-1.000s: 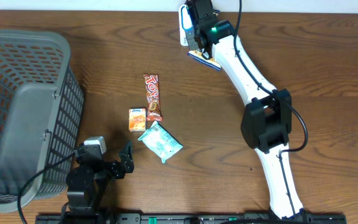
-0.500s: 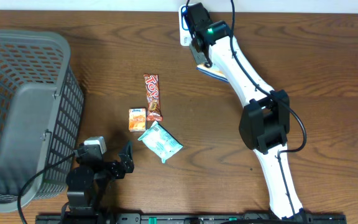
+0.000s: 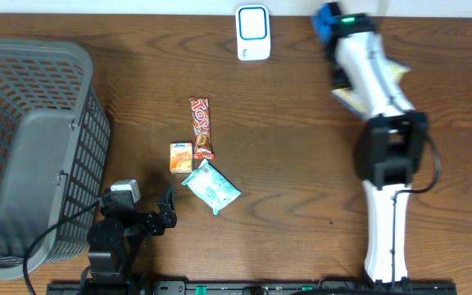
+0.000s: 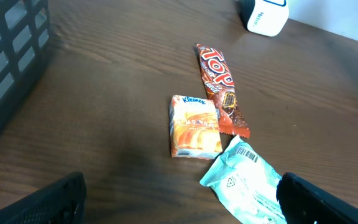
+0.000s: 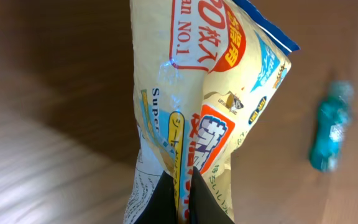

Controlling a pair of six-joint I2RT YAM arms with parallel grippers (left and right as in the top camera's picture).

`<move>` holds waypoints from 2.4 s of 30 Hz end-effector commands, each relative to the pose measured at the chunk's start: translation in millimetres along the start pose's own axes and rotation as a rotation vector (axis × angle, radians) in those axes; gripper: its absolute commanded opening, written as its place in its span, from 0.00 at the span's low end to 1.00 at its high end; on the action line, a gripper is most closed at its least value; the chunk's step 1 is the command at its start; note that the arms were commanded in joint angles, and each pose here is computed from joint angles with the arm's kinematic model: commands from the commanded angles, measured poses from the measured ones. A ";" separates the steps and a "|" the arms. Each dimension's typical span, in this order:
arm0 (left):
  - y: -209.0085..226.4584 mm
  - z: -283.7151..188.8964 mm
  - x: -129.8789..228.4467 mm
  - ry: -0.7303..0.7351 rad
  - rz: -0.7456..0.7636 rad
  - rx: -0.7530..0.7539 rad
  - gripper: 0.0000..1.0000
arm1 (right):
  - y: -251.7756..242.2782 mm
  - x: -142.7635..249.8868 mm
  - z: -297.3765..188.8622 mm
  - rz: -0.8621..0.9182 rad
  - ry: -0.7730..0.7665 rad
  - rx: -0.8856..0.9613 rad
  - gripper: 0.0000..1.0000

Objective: Scan the item barcode
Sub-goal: 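Carry the snack bag to the right edge and release it, then move the right gripper over the red TOP chocolate stick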

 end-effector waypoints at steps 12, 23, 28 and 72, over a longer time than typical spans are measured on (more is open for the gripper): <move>0.1 2.3 8.6 0.032 -0.012 0.006 0.98 | -195.4 -3.3 124.1 0.611 0.163 -0.118 0.01; 0.1 2.3 8.6 0.032 -0.012 0.006 0.98 | -241.0 14.1 132.1 0.773 0.212 -0.189 0.86; 0.1 2.3 8.6 0.032 -0.013 0.006 0.98 | -262.1 8.7 88.7 0.887 0.151 -0.244 0.99; 0.1 2.3 8.6 0.032 -0.012 0.006 0.98 | 264.1 147.7 -207.9 -0.217 -0.172 -0.592 0.93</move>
Point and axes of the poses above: each gripper's point midway between its finger pads, its own z axis out along the fingers, its own y axis along the line the jaws close on, x = y × z, the point moved 5 cm from there along -z, back along the fingers, and after that the axes turned 7 degrees about z, right-handed, at the moved point
